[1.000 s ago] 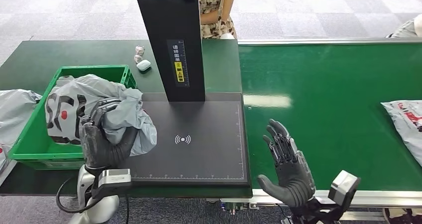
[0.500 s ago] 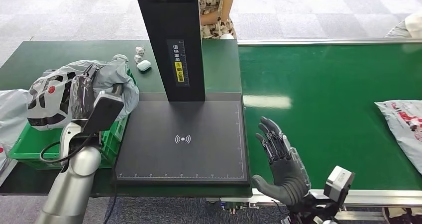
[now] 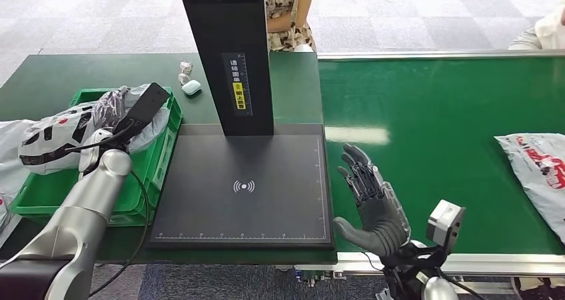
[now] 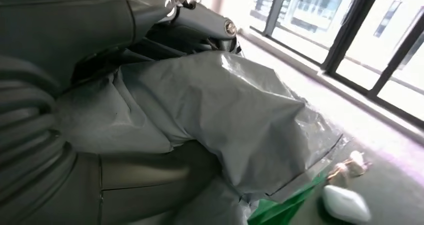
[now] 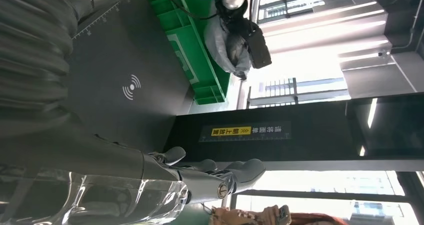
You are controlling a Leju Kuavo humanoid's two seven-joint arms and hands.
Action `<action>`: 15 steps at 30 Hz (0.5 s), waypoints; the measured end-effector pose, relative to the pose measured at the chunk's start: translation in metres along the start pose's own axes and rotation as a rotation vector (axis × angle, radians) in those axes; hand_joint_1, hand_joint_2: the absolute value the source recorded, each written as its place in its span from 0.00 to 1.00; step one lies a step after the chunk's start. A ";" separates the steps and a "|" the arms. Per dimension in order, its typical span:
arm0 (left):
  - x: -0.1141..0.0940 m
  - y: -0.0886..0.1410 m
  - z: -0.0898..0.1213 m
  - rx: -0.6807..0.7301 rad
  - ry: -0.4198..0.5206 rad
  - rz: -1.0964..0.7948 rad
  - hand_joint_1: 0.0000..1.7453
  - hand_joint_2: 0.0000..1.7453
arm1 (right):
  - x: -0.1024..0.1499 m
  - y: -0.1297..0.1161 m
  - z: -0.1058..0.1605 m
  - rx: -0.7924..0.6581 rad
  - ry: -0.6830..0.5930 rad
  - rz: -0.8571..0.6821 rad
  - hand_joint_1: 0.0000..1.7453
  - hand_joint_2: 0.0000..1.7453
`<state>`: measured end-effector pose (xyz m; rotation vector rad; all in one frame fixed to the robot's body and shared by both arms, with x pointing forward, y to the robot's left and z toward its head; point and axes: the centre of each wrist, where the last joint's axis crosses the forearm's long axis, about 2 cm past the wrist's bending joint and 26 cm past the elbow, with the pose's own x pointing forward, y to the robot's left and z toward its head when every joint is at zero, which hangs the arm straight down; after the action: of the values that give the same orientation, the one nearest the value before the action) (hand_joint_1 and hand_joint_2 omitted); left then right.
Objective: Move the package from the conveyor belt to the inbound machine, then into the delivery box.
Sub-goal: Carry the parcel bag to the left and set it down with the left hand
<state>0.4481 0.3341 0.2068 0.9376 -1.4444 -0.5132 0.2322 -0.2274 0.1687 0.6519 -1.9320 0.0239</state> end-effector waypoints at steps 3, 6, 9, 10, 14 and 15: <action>-0.012 -0.006 0.001 -0.031 0.057 -0.021 0.42 1.00 | -0.001 -0.001 -0.001 -0.001 0.003 -0.002 0.00 1.00; -0.022 -0.011 0.004 -0.062 0.101 -0.038 0.00 1.00 | -0.003 -0.001 -0.001 -0.003 0.006 -0.004 0.00 1.00; -0.027 -0.014 0.005 -0.081 0.106 -0.028 0.00 1.00 | -0.004 -0.002 -0.001 -0.009 0.003 -0.004 0.00 1.00; -0.028 -0.014 0.006 -0.085 0.094 -0.006 0.00 1.00 | -0.005 -0.002 0.000 -0.014 0.001 -0.004 0.00 1.00; -0.034 -0.025 0.023 -0.080 0.022 0.217 0.00 1.00 | -0.006 -0.001 0.008 -0.041 0.003 -0.003 0.00 1.00; -0.036 -0.030 0.031 -0.071 0.011 0.279 0.00 1.00 | -0.006 0.000 0.011 -0.046 0.004 -0.004 0.00 1.00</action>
<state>0.4209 0.3386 0.1576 0.6678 -1.5078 -0.3485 0.2250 -0.2279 0.1584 0.6243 -1.9216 -0.0222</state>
